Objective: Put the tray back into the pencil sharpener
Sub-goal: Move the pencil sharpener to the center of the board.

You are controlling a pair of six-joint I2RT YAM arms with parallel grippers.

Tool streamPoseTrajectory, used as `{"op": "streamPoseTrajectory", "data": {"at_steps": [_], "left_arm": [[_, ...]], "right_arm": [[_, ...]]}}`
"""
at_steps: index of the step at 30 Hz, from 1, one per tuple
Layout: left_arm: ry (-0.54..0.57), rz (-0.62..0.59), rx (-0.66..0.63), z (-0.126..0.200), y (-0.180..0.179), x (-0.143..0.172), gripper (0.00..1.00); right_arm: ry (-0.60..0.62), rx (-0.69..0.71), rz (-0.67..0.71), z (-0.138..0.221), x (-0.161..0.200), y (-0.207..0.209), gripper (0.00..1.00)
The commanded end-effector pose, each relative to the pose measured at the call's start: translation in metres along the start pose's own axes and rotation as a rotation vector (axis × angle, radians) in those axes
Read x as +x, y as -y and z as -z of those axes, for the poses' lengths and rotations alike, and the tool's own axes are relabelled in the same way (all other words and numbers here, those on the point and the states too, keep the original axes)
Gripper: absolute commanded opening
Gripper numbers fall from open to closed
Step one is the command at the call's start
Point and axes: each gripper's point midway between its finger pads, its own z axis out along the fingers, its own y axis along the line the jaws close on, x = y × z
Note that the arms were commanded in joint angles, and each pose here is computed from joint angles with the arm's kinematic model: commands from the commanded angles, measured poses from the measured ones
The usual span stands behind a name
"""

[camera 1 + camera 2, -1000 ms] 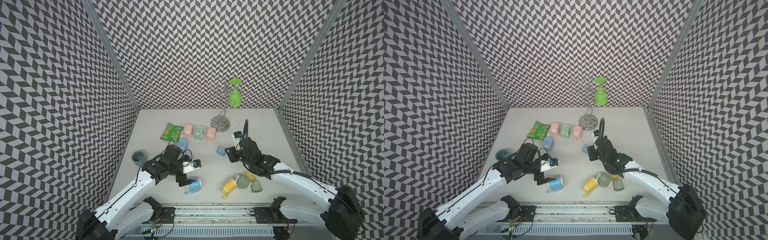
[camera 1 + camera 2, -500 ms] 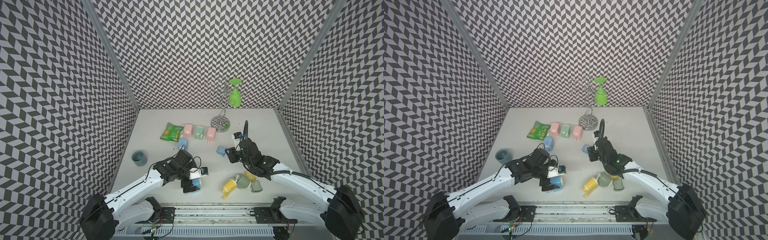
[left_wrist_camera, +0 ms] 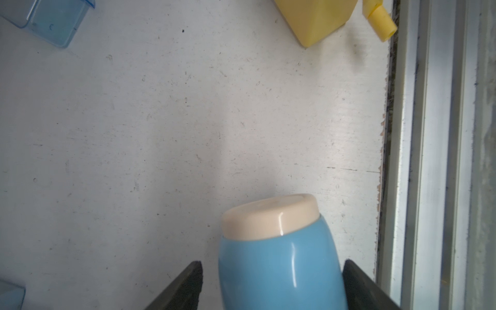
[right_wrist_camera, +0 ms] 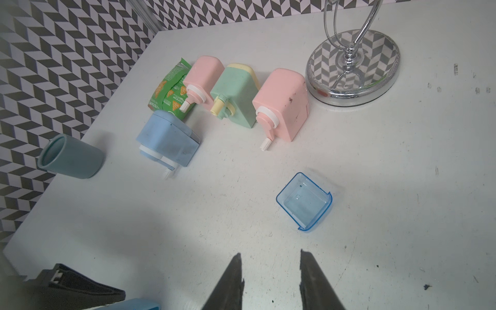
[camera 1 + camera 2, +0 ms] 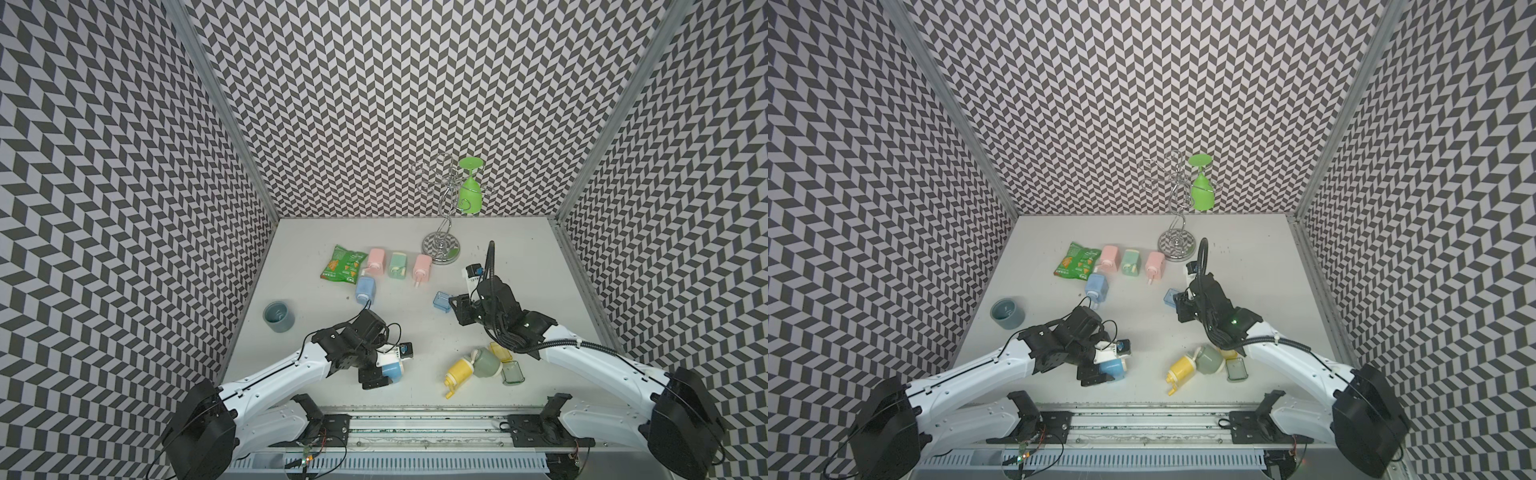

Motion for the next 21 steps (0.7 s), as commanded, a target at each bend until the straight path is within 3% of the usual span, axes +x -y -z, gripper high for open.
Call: {"op": "streamPoseTrajectory", "data": {"at_steps": [1, 14, 21], "left_arm": [[0.016, 0.002, -0.039, 0.0, -0.005, -0.002, 0.78], [0.024, 0.002, -0.066, -0.002, -0.01, -0.003, 0.55], [0.052, -0.006, -0.119, 0.002, -0.028, -0.017, 0.48]], "right_arm": [[0.058, -0.031, -0.001, 0.0, -0.019, -0.008, 0.36], [0.073, -0.062, 0.031, -0.008, -0.038, -0.021, 0.35], [0.125, -0.051, 0.019, -0.003, -0.053, -0.021, 0.35]]}}
